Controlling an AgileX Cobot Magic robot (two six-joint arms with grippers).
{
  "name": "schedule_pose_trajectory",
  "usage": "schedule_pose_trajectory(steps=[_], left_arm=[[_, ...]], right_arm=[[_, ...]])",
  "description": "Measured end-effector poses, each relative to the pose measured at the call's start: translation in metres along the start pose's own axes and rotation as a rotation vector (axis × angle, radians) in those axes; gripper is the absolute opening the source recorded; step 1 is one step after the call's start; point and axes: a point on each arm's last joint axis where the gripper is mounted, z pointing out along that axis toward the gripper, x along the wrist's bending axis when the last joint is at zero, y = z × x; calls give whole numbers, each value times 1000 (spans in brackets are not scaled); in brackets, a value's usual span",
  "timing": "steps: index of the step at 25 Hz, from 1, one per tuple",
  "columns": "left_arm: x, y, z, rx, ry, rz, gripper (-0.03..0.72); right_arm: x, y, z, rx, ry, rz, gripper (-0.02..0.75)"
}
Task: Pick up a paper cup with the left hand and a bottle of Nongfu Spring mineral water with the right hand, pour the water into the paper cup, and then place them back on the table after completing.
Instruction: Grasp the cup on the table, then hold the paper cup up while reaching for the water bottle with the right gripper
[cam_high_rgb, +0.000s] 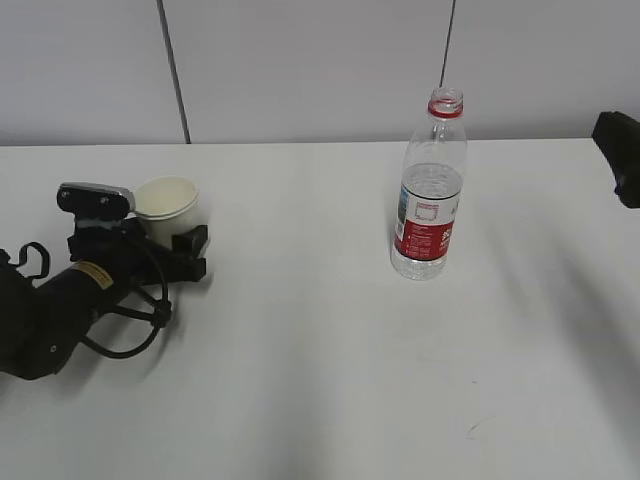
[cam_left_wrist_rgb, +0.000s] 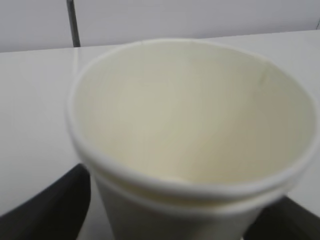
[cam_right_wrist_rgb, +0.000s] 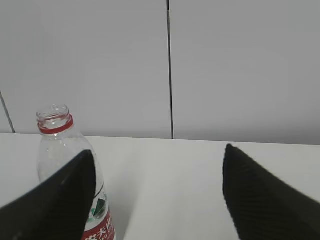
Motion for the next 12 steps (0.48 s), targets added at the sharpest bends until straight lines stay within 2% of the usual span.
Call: schedule_pose_trajectory(steps=[12], left_arm=[[2, 3, 6, -22, 16, -35, 557]], right_arm=[[0, 0, 0, 0, 0, 0, 587]])
